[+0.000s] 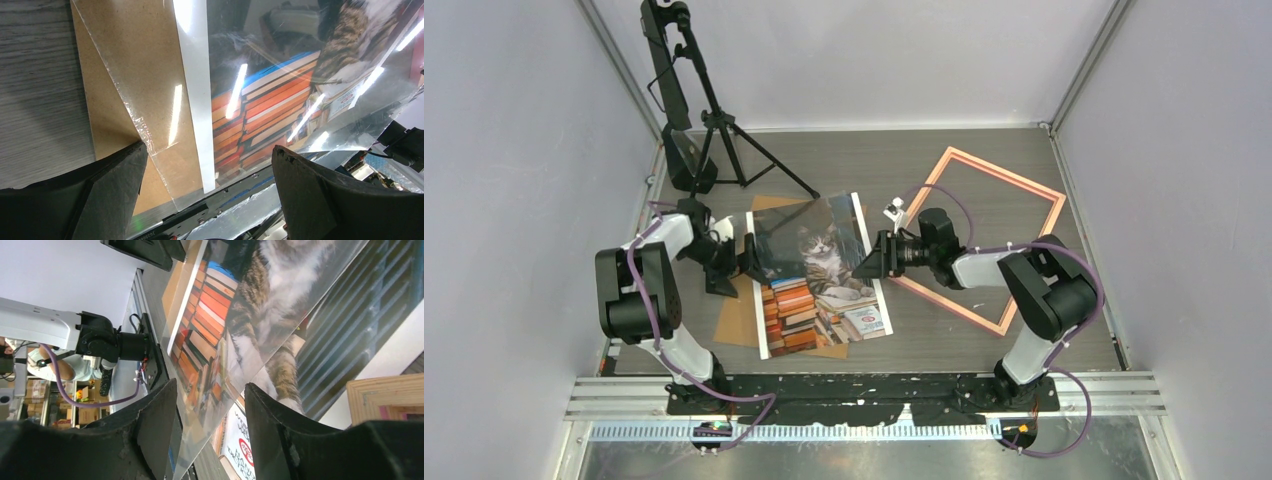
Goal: Put the photo into the frame
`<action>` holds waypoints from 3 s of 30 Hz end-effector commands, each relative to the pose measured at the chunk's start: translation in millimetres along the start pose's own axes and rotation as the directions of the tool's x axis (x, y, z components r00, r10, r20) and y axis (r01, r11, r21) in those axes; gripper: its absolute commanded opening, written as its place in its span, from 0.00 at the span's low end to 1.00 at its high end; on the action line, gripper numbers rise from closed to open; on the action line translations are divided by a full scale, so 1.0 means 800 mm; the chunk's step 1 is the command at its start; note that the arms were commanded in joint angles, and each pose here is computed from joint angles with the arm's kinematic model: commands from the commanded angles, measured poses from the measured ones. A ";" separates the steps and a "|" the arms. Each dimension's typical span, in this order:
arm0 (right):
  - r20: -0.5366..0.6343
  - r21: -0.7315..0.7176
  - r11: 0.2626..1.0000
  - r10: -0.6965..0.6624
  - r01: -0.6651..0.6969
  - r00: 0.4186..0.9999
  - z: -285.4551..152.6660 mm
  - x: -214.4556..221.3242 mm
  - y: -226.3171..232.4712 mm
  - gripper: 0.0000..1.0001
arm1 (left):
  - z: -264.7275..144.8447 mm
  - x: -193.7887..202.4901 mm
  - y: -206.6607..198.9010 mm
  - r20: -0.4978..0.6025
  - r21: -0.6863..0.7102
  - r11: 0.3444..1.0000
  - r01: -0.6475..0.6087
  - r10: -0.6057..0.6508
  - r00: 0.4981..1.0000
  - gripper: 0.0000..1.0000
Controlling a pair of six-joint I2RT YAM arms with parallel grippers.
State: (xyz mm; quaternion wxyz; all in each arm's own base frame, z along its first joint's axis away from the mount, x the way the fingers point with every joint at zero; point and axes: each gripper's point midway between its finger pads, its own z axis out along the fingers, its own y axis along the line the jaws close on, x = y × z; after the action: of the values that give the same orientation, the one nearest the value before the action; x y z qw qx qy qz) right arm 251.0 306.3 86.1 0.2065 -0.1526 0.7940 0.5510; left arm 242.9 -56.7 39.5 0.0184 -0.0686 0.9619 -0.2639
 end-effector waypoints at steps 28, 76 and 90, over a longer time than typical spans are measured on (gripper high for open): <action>-0.034 0.056 0.998 0.003 -0.001 0.999 0.028 -0.019 -0.026 0.38 | 0.015 -0.009 -0.025 0.051 0.101 0.991 -0.089 0.084 0.995 0.99; 0.307 -0.132 0.978 -0.115 0.162 0.945 -0.133 -0.112 0.124 0.06 | -0.086 -0.103 -0.150 0.556 0.301 0.815 -0.495 0.272 0.785 0.99; 0.363 -0.175 0.962 -0.136 0.210 0.922 -0.154 -0.121 0.155 0.06 | -0.073 -0.110 -0.192 0.518 0.501 0.712 -0.492 0.209 0.830 0.99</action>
State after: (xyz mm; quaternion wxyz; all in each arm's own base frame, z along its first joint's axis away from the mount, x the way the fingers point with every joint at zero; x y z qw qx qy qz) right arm 264.6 238.4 239.6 0.3344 -0.1103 0.7037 0.6171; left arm 341.6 -132.9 151.6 0.2913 0.0507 0.8165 -0.4960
